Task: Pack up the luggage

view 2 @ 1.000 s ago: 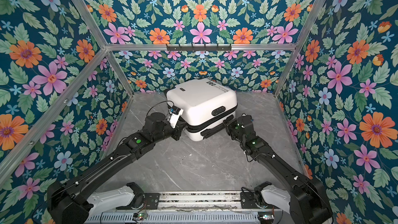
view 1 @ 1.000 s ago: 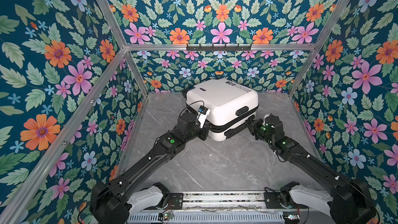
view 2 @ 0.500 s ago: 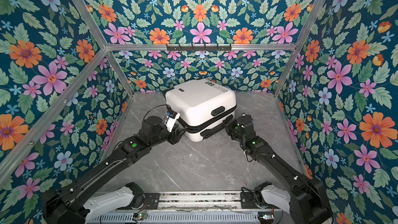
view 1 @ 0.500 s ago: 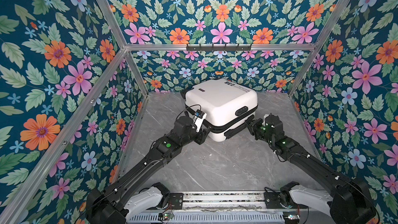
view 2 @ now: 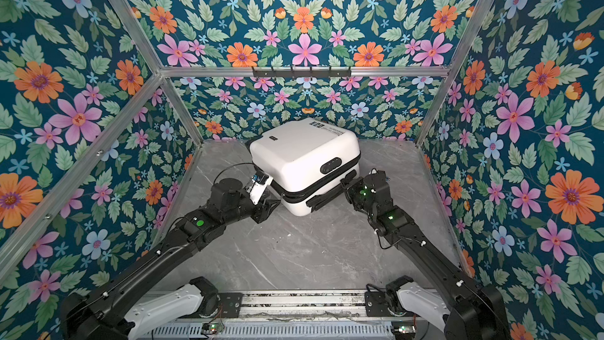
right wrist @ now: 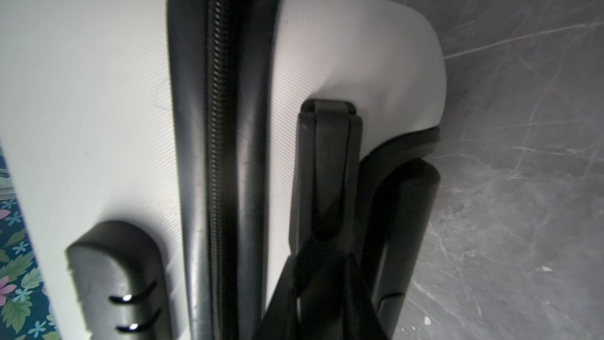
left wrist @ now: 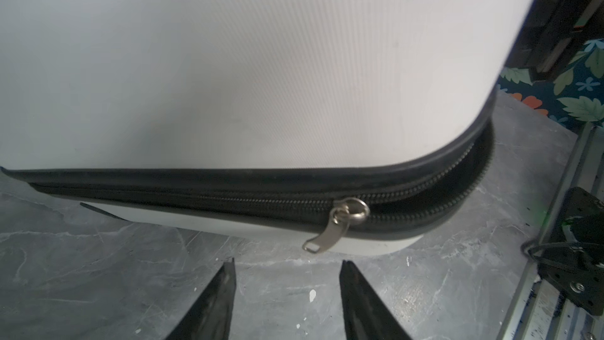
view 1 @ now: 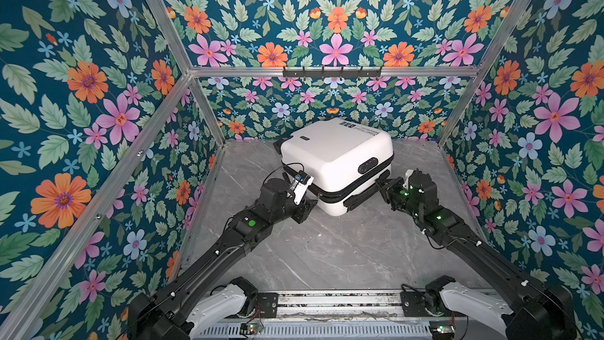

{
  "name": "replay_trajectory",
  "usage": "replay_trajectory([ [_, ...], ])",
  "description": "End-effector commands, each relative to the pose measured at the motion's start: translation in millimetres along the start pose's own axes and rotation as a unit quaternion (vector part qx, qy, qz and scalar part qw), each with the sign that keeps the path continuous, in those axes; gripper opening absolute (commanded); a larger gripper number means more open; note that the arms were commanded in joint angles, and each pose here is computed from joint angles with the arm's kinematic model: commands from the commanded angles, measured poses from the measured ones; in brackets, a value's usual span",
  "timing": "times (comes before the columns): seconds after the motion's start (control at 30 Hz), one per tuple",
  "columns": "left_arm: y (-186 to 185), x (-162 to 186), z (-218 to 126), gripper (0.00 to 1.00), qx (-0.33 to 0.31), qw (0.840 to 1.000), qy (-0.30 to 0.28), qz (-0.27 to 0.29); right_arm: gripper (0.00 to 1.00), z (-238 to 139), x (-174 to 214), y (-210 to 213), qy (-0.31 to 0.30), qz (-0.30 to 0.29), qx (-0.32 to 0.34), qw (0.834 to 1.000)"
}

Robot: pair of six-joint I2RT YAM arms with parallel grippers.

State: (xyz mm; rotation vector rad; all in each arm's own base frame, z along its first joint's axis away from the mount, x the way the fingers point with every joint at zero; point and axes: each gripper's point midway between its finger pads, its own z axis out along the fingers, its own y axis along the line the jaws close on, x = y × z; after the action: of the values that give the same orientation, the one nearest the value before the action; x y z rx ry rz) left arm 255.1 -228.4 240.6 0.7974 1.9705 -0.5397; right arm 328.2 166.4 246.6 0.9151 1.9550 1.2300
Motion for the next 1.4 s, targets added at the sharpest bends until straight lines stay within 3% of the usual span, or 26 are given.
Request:
replay_trajectory([
  [0.0, -4.1, -7.5, -1.1, 0.55, 0.012, 1.000, -0.017, 0.018, 0.00, -20.7, -10.6, 82.7, -0.027, -0.054, -0.154, 0.986],
  [0.47, -18.7, -17.8, 16.3, 0.48, 0.063, 0.997, -0.037, 0.004, 0.00, -23.8, -12.0, 86.1, -0.031, -0.057, -0.153, 0.986],
  [0.83, -17.2, -25.3, 26.4, 0.30, 0.061, 0.997, -0.048, -0.004, 0.00, -17.3, -10.8, 85.4, -0.026, -0.057, -0.151, 0.987],
  [1.13, -31.4, -43.9, 24.7, 0.34, 0.101, 0.992, -0.072, -0.016, 0.00, -12.0, -10.4, 82.1, -0.024, -0.055, -0.147, 0.987],
  [1.37, -39.5, -47.9, 20.8, 0.31, 0.124, 0.989, -0.078, -0.027, 0.00, -8.2, -9.7, 82.1, -0.021, -0.056, -0.146, 0.987],
])
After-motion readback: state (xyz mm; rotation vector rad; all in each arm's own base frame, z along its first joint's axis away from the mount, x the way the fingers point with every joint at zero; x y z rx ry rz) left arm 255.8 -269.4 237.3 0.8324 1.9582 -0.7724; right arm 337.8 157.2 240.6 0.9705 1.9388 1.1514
